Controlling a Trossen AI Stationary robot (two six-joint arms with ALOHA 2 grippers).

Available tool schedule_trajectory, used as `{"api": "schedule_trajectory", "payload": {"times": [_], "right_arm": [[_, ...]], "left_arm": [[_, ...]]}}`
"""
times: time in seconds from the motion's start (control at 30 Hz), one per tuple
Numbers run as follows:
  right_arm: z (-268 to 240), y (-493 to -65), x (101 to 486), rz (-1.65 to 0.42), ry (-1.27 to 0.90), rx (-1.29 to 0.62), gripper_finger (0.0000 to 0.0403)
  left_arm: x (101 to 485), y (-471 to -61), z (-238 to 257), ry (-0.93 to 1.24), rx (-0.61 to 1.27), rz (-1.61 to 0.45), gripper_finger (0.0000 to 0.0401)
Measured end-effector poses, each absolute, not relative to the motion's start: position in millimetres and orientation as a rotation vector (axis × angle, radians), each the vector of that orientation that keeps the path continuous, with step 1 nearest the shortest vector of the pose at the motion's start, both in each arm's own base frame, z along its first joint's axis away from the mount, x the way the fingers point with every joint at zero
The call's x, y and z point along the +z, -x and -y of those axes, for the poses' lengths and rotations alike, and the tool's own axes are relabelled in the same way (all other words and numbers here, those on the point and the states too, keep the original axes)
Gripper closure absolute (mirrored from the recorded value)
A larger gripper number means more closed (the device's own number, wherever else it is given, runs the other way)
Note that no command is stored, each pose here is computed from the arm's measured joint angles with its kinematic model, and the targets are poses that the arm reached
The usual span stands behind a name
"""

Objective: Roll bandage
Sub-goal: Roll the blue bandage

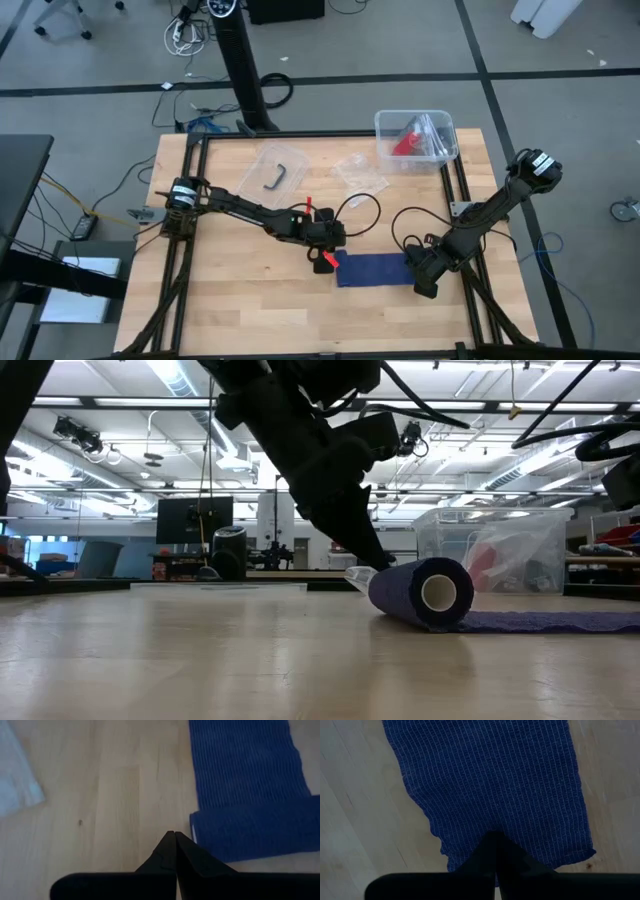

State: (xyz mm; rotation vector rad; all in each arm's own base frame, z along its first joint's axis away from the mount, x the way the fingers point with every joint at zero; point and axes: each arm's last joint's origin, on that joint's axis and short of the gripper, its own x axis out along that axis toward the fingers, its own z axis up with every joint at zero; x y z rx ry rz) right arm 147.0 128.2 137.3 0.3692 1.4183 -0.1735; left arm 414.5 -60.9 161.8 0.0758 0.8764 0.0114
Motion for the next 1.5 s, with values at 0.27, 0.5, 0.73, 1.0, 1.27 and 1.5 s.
{"api": "schedule_trajectory", "payload": {"times": [0.27,0.5,0.73,1.0,1.27,1.5], "right_arm": [[-128.0,-147.0,137.3,-1.418,-0.367,-0.173,0.0403],[-128.0,-147.0,137.3,-1.419,-0.362,-0.168,0.0403],[-128.1,-147.0,137.4,-1.419,-0.362,-0.167,0.0403],[-127.8,-146.6,137.2,-1.422,-0.364,-0.174,0.0403],[-129.0,-147.6,139.3,-1.43,-0.38,-0.172,0.0403],[-132.2,-149.7,150.4,-1.471,-0.363,-0.176,0.0403]], "left_arm": [[155.3,-417.8,60.5,-0.048,-0.029,-0.876,0.04],[153.7,-418.5,65.9,-0.032,-0.085,-0.871,0.04],[156.8,-421.5,68.6,-0.018,-0.118,-0.825,0.04],[156.7,-421.2,70.6,-0.02,-0.13,-0.825,0.04],[155.7,-420.0,71.2,-0.023,-0.131,-0.84,0.04],[155.7,-419.9,71.2,-0.026,-0.132,-0.84,0.04]]}}
